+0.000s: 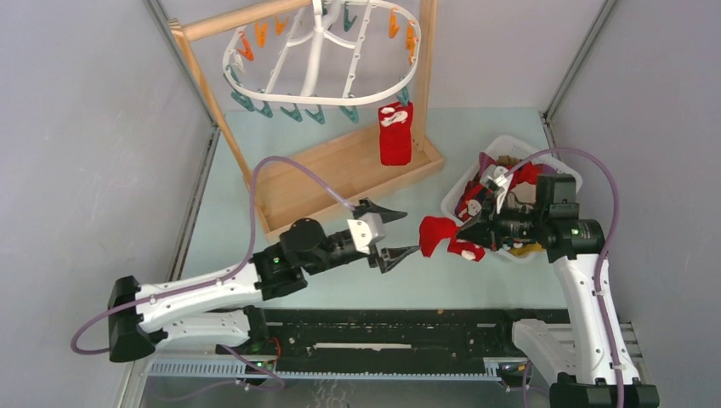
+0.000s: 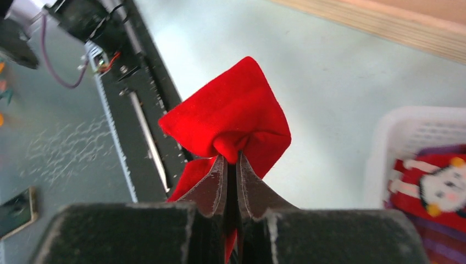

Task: Clip the socks to the hanger
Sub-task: Pick up the sock from the bin.

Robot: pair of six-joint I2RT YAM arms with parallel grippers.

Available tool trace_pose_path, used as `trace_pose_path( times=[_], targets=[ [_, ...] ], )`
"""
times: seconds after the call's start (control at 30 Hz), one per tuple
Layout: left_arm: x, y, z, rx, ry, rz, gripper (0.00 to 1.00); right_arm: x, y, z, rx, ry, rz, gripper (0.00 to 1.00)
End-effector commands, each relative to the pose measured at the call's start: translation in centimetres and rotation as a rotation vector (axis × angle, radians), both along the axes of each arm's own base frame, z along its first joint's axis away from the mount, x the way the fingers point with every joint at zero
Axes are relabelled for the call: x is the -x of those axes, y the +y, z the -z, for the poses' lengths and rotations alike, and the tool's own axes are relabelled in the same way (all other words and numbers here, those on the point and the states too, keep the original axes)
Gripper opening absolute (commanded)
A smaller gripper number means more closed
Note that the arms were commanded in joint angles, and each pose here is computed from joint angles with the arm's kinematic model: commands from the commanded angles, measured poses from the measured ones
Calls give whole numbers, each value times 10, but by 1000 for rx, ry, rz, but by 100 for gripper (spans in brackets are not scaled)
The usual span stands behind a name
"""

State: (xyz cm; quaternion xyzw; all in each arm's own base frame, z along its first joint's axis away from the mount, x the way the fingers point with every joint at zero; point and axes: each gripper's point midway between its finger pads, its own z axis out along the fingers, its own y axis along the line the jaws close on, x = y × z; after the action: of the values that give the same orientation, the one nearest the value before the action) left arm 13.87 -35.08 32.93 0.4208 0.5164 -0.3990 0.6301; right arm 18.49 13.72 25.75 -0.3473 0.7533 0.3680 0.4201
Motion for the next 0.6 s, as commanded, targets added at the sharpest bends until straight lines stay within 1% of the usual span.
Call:
trace_pose_path(
  times=[0.0,0.1,0.37,0.43,0.5,0.57],
  targets=[
    [-8,-26,-10,-111,-166,-22,73,25,19,7,-21,12,-148,6],
    [-4,-45,-2,-184,-200,-1,76,31,22,11,-21,20,-188,6],
    [-19,-72,34,-367,-228,-33,77,35,28,18,2,19,-243,6],
    [-22,-74,40,-402,-227,-38,74,35,29,19,9,20,-249,7],
    [-24,-75,48,-448,-218,-42,67,37,29,21,11,22,-259,7],
    [-25,-74,53,-482,-209,-44,58,36,30,21,15,20,-261,8]
  ],
)
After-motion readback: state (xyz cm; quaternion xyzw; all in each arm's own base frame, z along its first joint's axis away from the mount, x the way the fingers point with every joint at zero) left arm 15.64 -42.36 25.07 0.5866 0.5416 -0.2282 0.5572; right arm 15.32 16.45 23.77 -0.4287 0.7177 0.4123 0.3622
